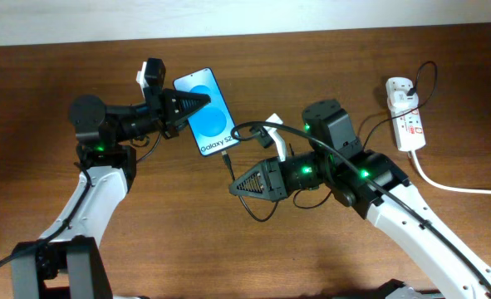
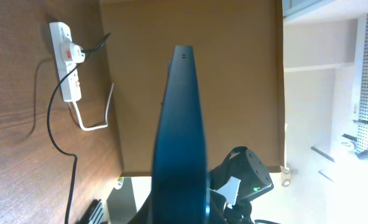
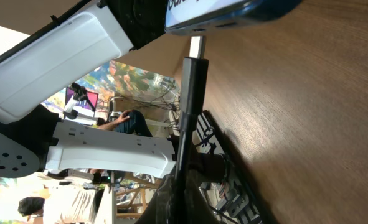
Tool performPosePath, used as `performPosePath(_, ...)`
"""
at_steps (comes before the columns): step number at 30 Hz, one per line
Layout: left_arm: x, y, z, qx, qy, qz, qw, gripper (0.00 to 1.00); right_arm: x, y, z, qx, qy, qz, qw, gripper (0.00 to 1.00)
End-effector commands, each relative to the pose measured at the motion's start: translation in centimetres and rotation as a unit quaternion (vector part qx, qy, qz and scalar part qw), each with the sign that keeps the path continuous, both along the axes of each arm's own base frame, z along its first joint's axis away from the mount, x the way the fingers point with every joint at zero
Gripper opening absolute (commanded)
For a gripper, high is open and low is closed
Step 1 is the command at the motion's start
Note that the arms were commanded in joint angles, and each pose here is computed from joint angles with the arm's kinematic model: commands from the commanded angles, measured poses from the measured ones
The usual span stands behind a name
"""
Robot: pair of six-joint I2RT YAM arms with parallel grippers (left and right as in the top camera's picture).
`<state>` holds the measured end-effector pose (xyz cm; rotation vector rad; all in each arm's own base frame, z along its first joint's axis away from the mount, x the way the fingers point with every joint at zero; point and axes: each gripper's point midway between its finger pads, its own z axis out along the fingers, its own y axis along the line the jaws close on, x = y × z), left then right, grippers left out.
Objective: Plug charger to phone and switch on socket
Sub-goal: 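Push the USB-C plug up into the phone's bottom port with right gripper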
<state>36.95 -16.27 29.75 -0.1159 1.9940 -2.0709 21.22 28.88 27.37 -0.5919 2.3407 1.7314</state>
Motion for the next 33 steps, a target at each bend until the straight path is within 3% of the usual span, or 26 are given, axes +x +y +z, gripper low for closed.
performPosePath(1,-0.2,-0.4,0.6,-0.001,-0.002,-0.01,1.0,0.0,-0.5,0.2,-0.1,0.006,0.003,0.013,1.0,0.04)
performPosePath(14,-0.9,-0.6,0.4,0.004,-0.003,-0.031,1.0,0.0,-0.3,0.1,-0.2,0.002,0.0,0.007,1.0,0.04)
performPosePath(23,-1.8,-1.7,0.3,0.009,-0.014,-0.056,0.998,0.0,1.3,0.6,0.9,0.018,-0.055,-0.01,0.998,0.05)
performPosePath(28,-1.9,-1.8,0.3,0.012,-0.026,-0.058,0.998,0.0,1.6,0.5,0.5,0.009,-0.056,-0.019,0.998,0.27)
performPosePath(33,-1.5,-1.7,0.4,0.022,-0.092,-0.042,0.995,0.0,0.9,0.2,-0.1,-0.002,-0.056,-0.006,0.998,0.47)
